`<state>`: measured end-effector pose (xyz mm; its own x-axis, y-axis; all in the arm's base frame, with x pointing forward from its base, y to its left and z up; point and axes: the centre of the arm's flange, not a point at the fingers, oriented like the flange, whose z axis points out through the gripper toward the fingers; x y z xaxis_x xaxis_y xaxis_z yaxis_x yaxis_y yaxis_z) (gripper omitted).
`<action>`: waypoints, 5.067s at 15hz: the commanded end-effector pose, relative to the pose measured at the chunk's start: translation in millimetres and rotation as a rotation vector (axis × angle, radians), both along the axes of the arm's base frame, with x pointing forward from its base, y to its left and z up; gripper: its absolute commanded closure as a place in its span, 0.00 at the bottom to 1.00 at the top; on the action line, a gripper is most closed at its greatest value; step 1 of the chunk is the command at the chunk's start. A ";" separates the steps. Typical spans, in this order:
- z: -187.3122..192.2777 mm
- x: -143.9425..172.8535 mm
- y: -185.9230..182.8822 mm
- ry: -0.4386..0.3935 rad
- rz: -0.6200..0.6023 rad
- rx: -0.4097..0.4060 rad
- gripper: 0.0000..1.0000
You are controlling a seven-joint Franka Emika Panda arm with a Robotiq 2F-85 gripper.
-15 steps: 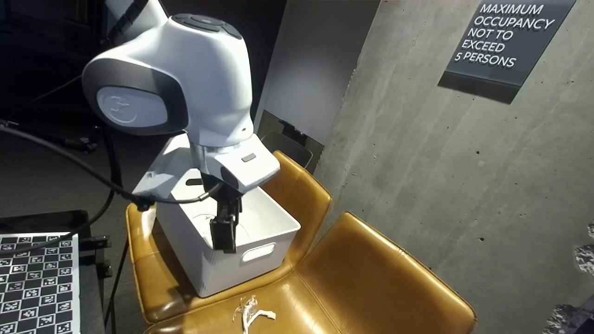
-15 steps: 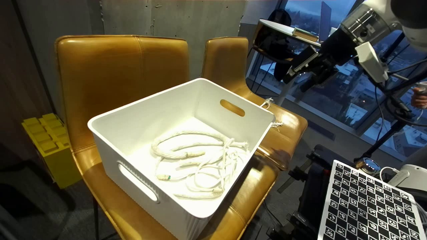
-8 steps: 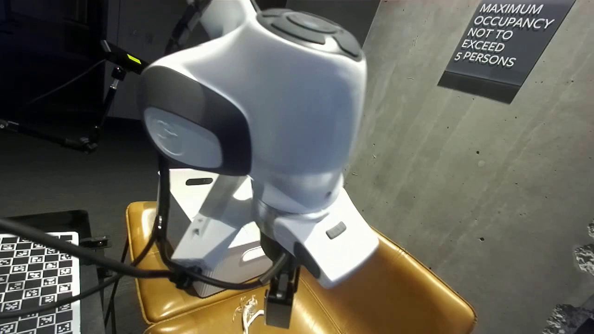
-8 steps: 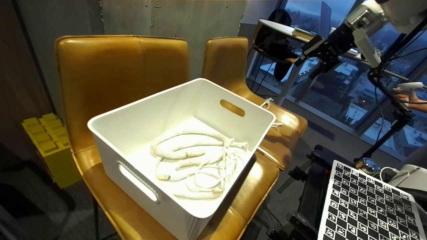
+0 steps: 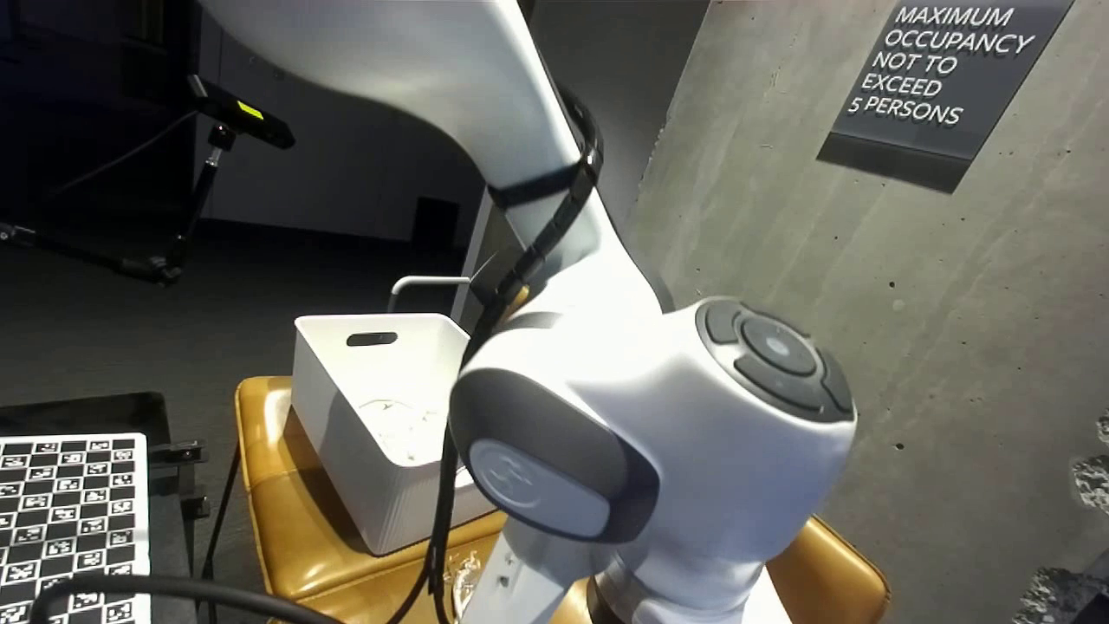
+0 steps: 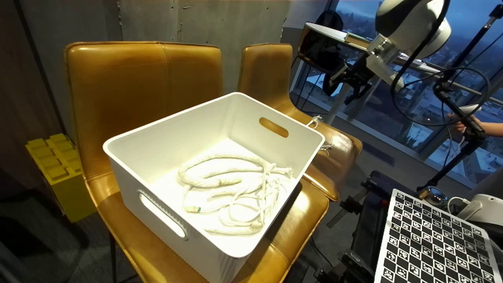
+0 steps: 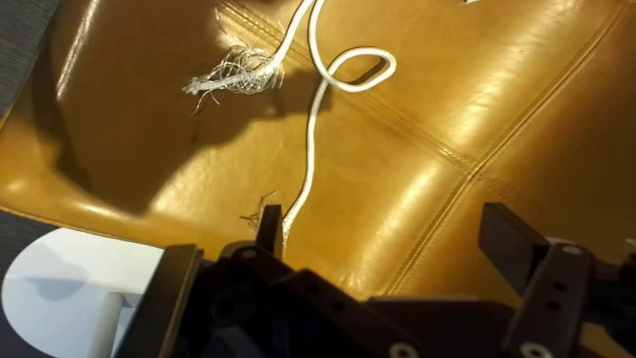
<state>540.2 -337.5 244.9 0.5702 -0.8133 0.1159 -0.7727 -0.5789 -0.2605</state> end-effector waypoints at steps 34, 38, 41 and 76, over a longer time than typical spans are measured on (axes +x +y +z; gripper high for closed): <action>-190.2 85.4 -51.9 0.190 -0.118 -0.083 0.99; -158.9 71.4 -20.5 0.173 -0.065 -0.099 0.97; -125.9 60.0 25.2 0.153 0.036 -0.121 0.97; 294.3 44.2 514.6 -0.207 0.552 -0.387 0.97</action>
<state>574.7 184.8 531.7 0.8193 -0.2750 0.5032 -0.2820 -0.9573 -0.0639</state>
